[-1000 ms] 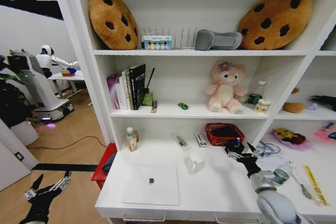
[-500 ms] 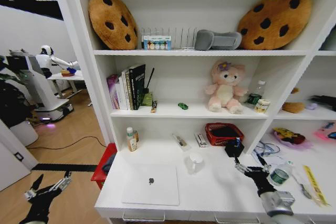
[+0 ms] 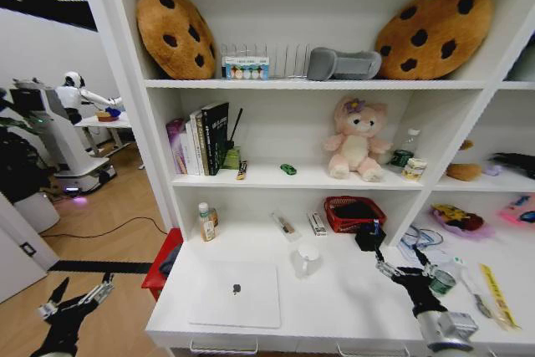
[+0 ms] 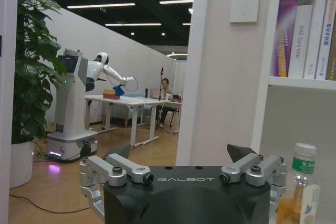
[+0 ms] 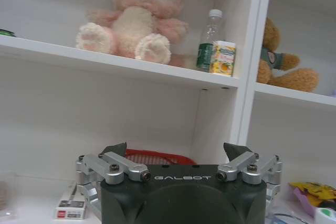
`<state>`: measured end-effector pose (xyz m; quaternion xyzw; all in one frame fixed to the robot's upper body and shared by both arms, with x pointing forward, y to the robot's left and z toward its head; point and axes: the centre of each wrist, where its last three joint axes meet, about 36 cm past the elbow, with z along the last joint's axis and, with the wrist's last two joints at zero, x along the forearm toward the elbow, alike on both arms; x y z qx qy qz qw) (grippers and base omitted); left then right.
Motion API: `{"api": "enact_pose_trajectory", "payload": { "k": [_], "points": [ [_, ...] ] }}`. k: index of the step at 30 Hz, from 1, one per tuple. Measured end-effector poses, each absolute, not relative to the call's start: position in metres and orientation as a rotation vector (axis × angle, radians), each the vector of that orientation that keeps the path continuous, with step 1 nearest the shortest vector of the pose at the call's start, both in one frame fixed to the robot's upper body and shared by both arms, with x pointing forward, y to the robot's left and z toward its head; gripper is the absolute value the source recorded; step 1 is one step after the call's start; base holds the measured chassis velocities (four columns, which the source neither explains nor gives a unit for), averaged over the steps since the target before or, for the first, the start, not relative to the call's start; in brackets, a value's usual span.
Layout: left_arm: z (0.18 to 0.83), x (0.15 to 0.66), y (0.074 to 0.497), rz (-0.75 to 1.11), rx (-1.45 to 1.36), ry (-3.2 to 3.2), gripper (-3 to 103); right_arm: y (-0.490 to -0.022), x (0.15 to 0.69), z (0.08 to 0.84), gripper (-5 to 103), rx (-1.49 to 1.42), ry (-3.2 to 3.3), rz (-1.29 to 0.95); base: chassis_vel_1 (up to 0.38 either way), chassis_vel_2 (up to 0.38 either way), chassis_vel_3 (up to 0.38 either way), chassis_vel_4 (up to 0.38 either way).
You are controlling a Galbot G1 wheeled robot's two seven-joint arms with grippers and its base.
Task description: Organize the objects on the table.
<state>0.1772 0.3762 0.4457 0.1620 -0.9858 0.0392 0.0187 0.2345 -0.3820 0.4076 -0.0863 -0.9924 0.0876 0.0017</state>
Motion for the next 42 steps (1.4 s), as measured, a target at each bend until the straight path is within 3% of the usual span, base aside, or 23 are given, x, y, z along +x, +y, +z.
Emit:
{"api": "enact_pose_trajectory", "payload": {
  "k": [22, 36, 42],
  "points": [
    [0.446, 0.177, 0.376, 0.122, 0.503, -3.061, 100, -0.381, 0.234, 0.408, 100, -0.283, -3.146, 0.200, -0.261, -0.270, 0.274, 0.268],
    [0.446, 0.177, 0.376, 0.122, 0.504, -3.061, 100, -0.320, 0.215, 0.413, 100, -0.023, -3.180, 0.068, 0.011, 0.011, -0.003, -0.029],
    [0.446, 0.177, 0.376, 0.122, 0.504, -3.061, 100, -0.320, 0.212, 0.389, 100, -0.095, -3.121, 0.080, 0.000, 0.000, 0.000, 0.000]
  ]
}}
